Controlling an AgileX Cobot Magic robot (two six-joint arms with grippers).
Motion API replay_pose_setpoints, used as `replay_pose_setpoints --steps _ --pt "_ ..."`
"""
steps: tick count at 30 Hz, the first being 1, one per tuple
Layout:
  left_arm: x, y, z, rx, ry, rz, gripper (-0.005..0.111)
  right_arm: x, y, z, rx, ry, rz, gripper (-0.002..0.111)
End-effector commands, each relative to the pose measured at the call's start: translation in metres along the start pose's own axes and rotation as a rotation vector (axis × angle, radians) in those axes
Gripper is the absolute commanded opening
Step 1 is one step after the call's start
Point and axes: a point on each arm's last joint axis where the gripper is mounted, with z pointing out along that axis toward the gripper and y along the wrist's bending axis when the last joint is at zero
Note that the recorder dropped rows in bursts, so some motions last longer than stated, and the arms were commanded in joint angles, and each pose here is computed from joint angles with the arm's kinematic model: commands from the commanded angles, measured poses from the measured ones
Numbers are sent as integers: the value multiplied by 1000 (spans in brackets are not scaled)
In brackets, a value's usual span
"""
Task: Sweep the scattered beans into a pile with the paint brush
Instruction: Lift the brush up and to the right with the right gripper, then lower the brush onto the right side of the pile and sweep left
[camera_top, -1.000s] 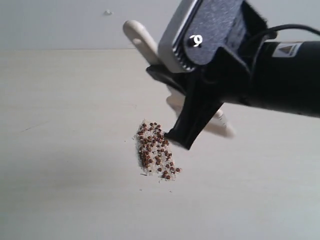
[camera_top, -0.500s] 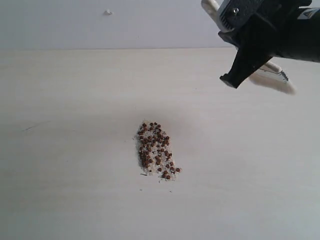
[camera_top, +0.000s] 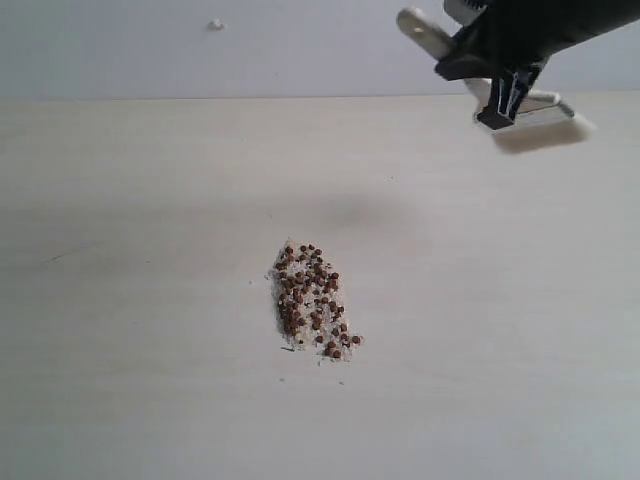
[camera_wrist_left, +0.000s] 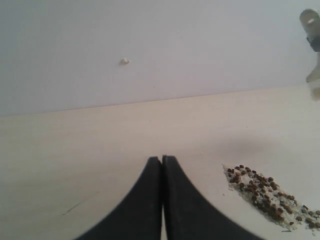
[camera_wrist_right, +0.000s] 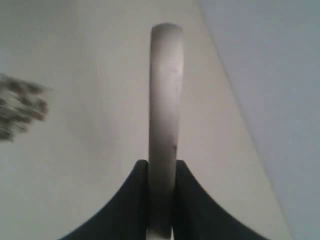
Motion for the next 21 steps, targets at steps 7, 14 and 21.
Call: replay_pose_setpoints --steps 7,14,21 --pt "0 0 0 -1 -5 -11 0 19 15 31 -382 -517 239 0" --pt "0 0 0 -1 -5 -11 0 12 68 43 -481 -566 396 0" --pt "0 0 0 -1 -5 -11 0 -10 123 42 -621 -561 348 0"
